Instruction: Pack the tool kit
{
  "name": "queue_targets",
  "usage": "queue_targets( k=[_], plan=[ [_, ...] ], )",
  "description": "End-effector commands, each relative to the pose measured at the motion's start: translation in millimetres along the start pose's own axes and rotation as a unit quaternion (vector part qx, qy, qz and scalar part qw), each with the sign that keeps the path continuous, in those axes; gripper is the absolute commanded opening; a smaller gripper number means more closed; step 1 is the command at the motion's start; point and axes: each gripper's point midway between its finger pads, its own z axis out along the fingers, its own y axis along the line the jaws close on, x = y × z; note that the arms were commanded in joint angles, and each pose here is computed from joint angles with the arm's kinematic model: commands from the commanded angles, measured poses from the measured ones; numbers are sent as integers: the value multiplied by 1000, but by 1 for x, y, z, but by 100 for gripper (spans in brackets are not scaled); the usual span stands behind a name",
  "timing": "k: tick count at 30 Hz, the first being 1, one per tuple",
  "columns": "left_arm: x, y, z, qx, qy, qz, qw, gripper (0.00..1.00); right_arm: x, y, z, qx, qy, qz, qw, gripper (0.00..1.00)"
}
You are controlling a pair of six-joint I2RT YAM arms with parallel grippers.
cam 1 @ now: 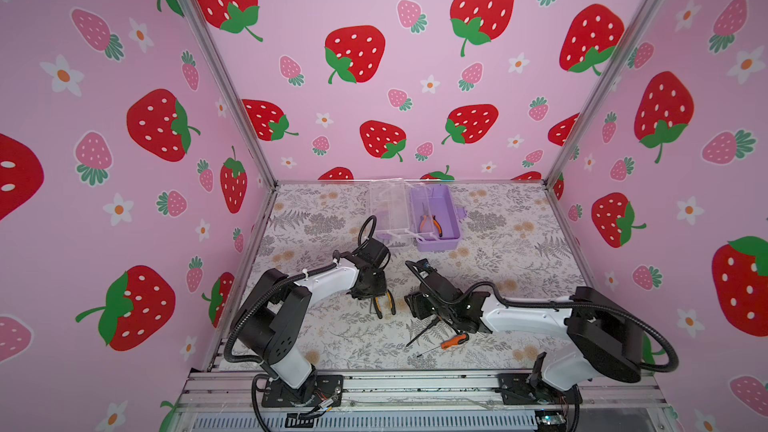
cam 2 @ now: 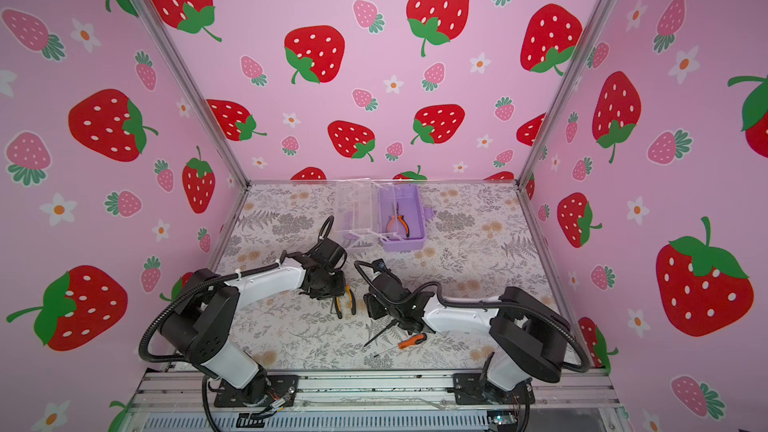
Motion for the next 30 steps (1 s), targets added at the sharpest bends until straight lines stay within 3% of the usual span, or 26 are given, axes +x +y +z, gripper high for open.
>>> queue_targets(
  k=[1,11,16,21,25,30],
  plan=[
    [6,-4,-3,10,14,-1,1000,45,-3,17,19,6,12,-36,999,66],
    [15,-6,4,25,32,-23,999,45,10,13,60,65,55,-51,995,65],
    [18,2,-2,18,20,-31,999,47,20,2,65,88,62,-42,993,51],
    [13,4,-20,21,-7,-38,999,61,22,-2,64,86,61,-38,994,23],
    [5,-1,-38,39,-30,-42,998,67,23,5,62,54,54,-23,997,15],
    [2,-1,-53,49,-48,-44,997,63,12,13,50,10,31,-14,999,7]
  ],
)
